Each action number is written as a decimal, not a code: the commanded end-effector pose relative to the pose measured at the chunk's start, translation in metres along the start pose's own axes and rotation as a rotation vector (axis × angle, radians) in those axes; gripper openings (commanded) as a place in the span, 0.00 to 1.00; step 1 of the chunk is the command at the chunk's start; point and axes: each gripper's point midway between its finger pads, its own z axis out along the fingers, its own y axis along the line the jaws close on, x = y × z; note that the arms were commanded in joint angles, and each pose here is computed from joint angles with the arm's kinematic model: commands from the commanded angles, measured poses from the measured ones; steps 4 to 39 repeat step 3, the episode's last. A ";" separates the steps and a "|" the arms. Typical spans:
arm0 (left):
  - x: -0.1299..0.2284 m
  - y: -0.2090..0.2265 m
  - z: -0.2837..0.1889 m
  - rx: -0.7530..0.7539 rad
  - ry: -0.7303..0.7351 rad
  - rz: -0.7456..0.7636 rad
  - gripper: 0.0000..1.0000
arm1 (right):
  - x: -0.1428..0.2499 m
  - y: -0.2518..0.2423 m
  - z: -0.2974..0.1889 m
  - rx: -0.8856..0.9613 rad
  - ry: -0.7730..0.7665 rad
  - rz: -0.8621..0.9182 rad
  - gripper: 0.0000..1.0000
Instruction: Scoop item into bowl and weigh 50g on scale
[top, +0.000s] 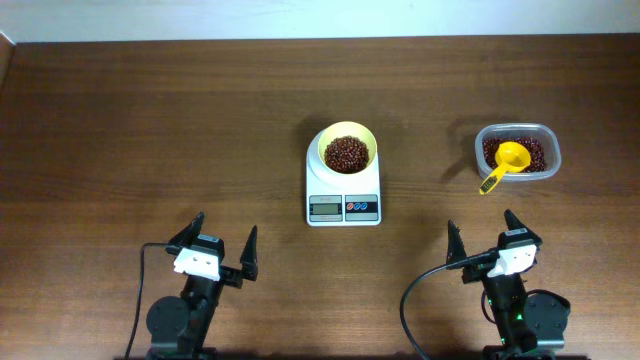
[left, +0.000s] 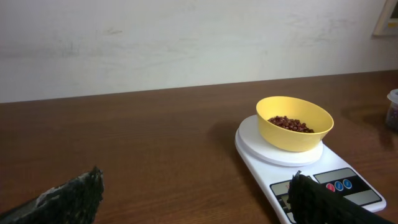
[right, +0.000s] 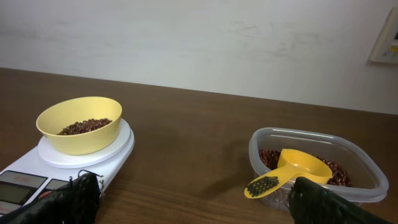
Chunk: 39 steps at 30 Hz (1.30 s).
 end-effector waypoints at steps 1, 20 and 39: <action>0.001 0.003 0.000 -0.013 0.003 -0.010 0.99 | 0.002 0.003 0.000 -0.011 0.000 0.000 0.99; 0.001 0.003 0.000 -0.013 0.003 -0.010 0.99 | 0.002 0.003 0.000 -0.011 0.000 0.000 0.99; 0.001 0.003 0.000 -0.013 0.003 -0.010 0.99 | 0.002 0.003 0.000 -0.011 0.000 0.000 0.99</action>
